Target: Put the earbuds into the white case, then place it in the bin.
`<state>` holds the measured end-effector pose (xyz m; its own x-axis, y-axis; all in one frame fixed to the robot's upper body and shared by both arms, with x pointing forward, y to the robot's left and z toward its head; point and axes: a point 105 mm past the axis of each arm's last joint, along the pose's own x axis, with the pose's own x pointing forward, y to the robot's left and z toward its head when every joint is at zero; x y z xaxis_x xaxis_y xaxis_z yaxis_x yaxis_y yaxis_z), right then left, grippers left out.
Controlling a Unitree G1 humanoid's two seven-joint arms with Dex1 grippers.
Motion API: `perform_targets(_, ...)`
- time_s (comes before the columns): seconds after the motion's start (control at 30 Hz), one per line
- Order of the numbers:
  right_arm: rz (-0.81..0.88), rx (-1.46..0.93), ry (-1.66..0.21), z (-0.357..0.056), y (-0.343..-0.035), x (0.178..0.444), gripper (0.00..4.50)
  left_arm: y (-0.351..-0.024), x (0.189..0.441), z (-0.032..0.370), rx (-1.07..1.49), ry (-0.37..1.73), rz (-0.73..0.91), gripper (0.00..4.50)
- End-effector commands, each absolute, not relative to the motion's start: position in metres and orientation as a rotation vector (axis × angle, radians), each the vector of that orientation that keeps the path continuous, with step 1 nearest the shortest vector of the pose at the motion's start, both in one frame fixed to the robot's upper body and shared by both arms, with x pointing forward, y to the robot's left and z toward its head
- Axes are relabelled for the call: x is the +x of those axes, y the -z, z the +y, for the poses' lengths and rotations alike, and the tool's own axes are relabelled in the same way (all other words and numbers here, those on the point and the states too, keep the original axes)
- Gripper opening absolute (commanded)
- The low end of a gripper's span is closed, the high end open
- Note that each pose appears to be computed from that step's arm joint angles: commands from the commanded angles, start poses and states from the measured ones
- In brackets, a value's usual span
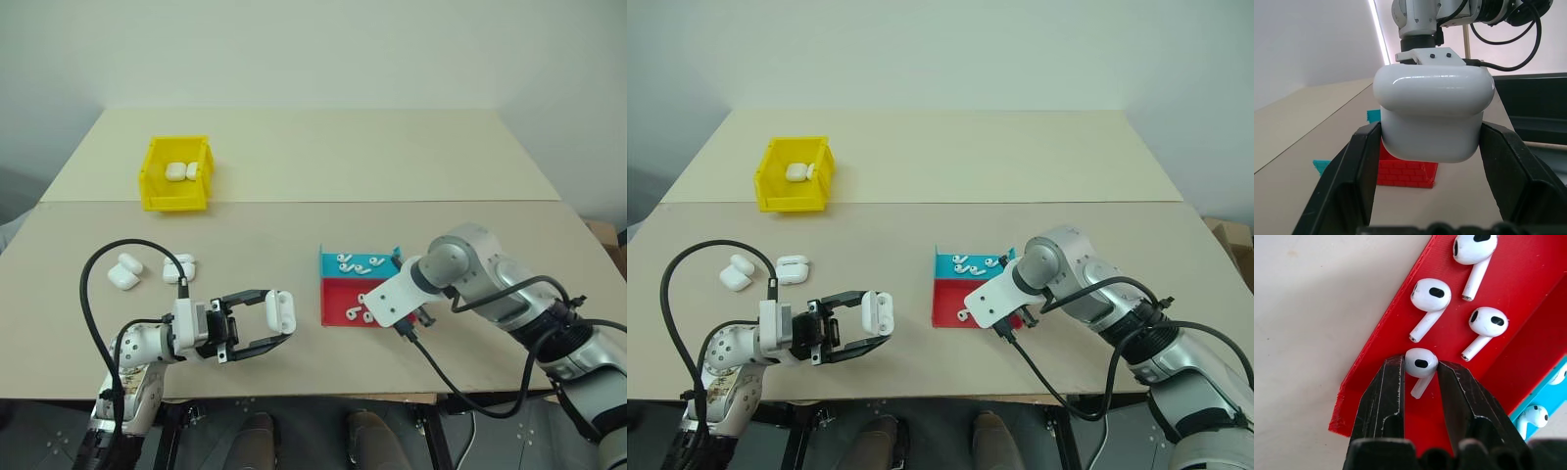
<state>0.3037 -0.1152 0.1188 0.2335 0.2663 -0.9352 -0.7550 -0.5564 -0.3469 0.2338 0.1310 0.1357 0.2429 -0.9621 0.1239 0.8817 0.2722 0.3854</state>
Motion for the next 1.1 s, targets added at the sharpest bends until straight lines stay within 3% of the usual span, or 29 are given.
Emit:
perform_targets(0.03, 0.432, -1.636, -1.427, -0.116, -0.128, 0.305, 1.26, -0.145, 0.234, 0.129, 0.292, 1.279, -0.421, 2.79)
perform_targets(0.37, 0.105, -1.183, -1.169, -0.130, -0.229, 0.285, 1.26, -0.182, 0.236, 0.111, 0.196, 1.349, -0.532, 2.79)
perform_targets(0.6, -0.511, -0.638, -1.235, -0.113, -0.293, 0.240, 1.26, -0.200, 0.237, 0.097, 0.141, 1.411, -0.549, 2.79)
perform_targets(0.83, -0.821, -0.363, -1.320, -0.097, -0.321, 0.224, 1.26, -0.228, 0.235, 0.086, 0.090, 1.438, -0.534, 2.79)
perform_targets(1.1, -0.842, -0.389, -1.440, -0.073, -0.306, 0.229, 1.26, -0.251, 0.235, 0.078, 0.072, 1.416, -0.548, 2.79)
